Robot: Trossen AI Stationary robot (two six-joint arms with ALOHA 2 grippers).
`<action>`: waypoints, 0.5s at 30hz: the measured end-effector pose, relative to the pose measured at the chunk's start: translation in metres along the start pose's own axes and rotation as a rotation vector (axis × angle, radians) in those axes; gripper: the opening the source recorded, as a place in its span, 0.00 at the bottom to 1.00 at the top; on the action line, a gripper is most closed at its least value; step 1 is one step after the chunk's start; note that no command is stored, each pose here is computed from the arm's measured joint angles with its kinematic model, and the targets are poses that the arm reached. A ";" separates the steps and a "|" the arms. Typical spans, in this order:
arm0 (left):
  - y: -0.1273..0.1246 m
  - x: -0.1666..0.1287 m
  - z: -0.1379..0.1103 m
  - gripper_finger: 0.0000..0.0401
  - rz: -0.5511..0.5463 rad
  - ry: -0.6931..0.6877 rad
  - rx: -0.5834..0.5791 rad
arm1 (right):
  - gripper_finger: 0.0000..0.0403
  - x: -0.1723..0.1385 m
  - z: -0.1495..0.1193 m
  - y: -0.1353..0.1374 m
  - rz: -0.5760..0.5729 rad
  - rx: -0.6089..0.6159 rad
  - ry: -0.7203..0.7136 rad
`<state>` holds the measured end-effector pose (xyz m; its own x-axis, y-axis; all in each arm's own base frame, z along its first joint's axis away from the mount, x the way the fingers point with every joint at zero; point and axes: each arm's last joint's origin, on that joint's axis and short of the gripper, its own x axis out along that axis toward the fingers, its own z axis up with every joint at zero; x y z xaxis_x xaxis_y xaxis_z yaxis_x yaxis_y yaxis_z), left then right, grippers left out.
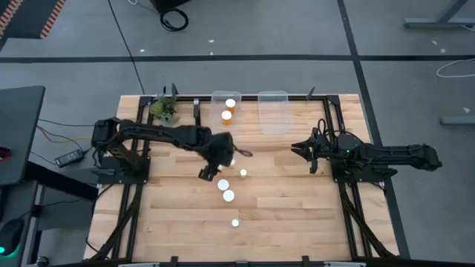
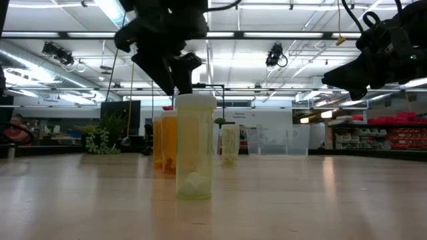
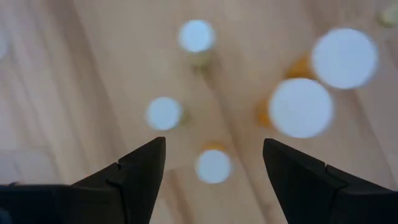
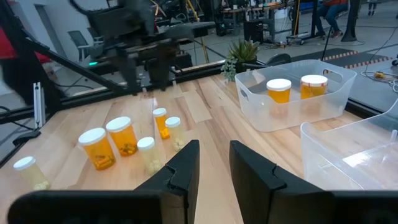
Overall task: Pick and place medicine bottles into bin by pill shape (circle, oval)
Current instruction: Put the large orange pill bottle into the left transparent bin
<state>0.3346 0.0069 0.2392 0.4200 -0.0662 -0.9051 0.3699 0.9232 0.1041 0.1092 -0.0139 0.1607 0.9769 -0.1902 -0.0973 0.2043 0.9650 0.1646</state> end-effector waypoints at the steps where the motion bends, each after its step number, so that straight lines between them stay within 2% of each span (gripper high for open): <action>1: -0.004 0.000 0.002 0.69 -0.006 0.000 0.005 | 0.24 0.000 0.000 0.000 0.000 0.000 0.000; 10: -0.029 0.003 0.004 0.69 -0.057 0.062 -0.034 | 0.24 0.000 0.000 0.000 0.000 0.000 0.000; 15: -0.045 0.008 0.011 0.69 -0.059 0.056 0.010 | 0.24 0.000 0.000 0.000 0.000 0.000 0.000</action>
<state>0.3306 -0.0394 0.2316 0.3499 -0.0991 -0.9315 0.4013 0.9144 0.0535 0.1092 -0.0139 0.1607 0.9769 -0.1902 -0.0973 0.2043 0.9650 0.1646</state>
